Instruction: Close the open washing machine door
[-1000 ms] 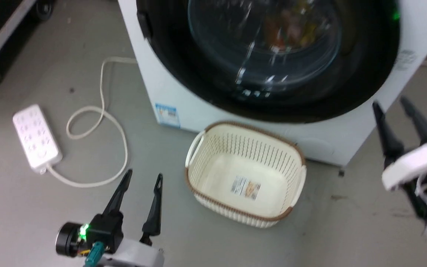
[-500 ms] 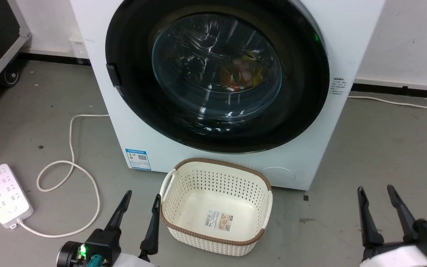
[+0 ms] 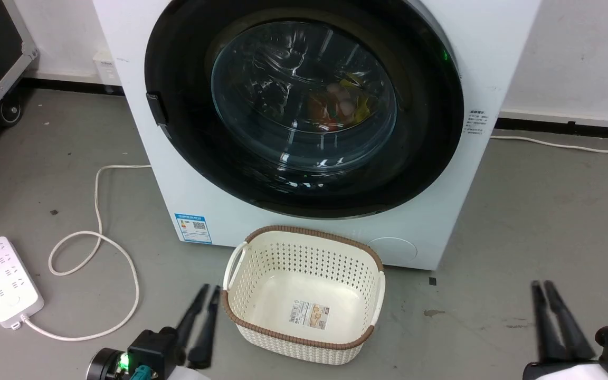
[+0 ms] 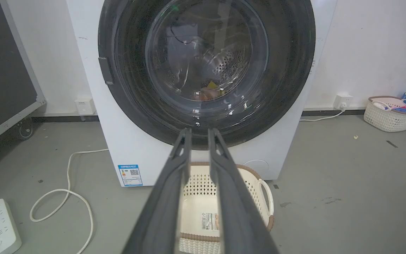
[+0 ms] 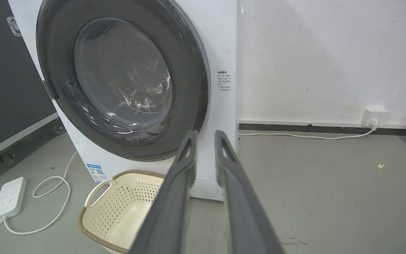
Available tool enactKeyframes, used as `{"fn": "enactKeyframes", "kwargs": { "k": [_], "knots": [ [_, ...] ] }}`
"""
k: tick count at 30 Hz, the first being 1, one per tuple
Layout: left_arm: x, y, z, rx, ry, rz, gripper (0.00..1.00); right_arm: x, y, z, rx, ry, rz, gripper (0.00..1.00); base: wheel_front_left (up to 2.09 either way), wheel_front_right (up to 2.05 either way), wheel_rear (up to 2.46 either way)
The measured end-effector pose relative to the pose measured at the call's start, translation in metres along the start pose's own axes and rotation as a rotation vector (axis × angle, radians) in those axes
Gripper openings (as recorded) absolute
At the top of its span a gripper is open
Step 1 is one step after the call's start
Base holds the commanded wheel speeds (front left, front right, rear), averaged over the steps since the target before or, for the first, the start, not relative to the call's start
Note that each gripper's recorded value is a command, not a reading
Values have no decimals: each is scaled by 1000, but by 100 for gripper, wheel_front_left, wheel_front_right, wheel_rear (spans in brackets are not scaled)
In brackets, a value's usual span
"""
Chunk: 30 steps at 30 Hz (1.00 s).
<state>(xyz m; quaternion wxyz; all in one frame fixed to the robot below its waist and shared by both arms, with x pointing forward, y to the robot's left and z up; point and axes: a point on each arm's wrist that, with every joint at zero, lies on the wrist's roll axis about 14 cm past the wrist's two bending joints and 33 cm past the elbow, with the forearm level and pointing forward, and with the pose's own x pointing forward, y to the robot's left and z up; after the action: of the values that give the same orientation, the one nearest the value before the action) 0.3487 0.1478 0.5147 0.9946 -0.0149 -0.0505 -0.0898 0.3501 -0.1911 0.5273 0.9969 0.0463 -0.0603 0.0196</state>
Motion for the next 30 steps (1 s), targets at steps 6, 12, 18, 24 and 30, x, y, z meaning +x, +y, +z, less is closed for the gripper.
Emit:
{"fn": "enactKeyframes", "kwargs": {
  "k": [6,12,18,24,30],
  "knots": [
    [1,0,-1,0,8,1,0,0,0,-1,-1,8,1,0,0,0,0],
    [1,2,-1,4,14,8,0,0,2,-3,-4,18,5,0,0,0,0],
    [2,4,-1,7,21,18,0,0,3,-5,-9,30,9,0,0,0,0],
    [3,5,0,14,25,22,0,1,4,-6,-17,39,14,0,0,0,0],
    [4,6,1,16,28,30,0,2,5,-6,-21,46,18,0,0,0,0]
  ]
}}
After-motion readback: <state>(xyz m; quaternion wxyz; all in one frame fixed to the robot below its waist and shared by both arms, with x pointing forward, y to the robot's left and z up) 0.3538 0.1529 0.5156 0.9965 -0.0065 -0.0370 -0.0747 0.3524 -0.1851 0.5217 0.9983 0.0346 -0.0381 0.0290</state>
